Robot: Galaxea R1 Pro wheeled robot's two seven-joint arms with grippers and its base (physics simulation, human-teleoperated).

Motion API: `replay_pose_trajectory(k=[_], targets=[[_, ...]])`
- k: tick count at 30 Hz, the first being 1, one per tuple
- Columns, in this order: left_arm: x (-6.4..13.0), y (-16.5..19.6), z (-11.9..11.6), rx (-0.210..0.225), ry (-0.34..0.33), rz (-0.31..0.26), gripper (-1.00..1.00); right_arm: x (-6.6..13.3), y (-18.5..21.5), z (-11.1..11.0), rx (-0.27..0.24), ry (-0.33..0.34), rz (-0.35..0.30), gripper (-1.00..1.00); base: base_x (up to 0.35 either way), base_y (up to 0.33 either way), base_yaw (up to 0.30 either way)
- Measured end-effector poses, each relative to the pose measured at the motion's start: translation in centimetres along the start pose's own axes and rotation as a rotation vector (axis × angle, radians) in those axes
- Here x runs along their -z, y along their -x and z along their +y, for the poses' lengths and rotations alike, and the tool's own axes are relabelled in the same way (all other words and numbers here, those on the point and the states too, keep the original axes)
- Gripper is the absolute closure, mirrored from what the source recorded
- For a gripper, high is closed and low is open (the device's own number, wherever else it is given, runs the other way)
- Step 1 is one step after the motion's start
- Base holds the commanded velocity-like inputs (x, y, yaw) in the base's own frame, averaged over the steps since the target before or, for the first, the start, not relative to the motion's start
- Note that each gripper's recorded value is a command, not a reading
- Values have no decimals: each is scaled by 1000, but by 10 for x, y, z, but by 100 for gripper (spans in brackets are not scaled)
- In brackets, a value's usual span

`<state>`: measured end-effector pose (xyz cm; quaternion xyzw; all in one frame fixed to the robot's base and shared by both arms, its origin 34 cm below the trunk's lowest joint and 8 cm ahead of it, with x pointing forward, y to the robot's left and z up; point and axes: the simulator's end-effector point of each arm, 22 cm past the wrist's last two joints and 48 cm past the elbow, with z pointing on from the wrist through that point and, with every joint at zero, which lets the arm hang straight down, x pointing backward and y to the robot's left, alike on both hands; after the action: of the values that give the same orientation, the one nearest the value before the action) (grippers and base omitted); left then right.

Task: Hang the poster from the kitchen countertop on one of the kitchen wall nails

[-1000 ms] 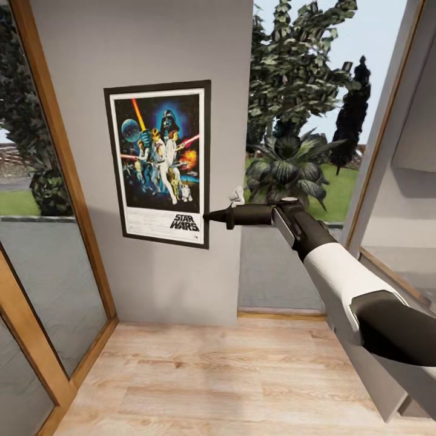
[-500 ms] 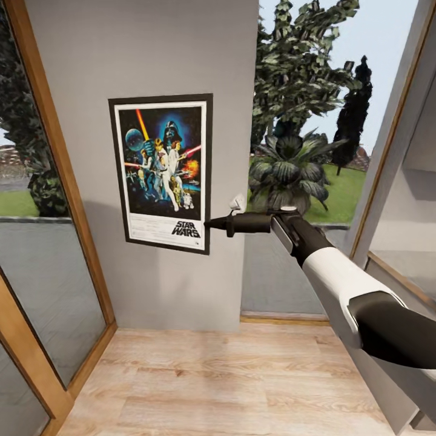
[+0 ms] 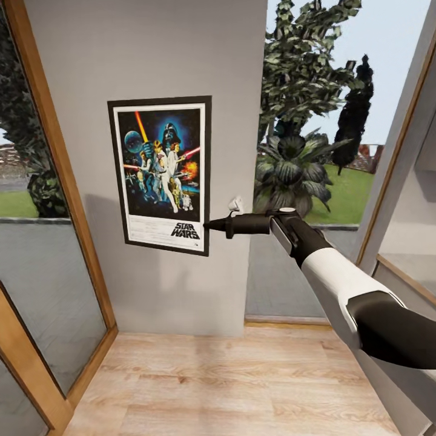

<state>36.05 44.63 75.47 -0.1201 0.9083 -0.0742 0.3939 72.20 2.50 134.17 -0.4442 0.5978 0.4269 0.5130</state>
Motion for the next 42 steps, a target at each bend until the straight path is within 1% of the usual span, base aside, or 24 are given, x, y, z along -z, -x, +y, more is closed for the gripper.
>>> replay_pose_trajectory(k=[18, 22, 29, 42], targets=[[0, 0, 0, 1, 1, 0, -100, -1, 0, 1, 0, 3, 0, 100, 108, 6, 0], [0, 0, 1, 0, 1, -1, -100, -2, 0, 3, 1, 8, 1, 100, 13, 0, 0], [0, 0, 0, 0, 1, -1, -100, -3, 0, 11, 2, 47, 2, 100, 2, 0, 0], [0, 0, 0, 0, 1, -1, -100, -3, -1, 13, 1, 52, 5, 100, 0, 0, 0]])
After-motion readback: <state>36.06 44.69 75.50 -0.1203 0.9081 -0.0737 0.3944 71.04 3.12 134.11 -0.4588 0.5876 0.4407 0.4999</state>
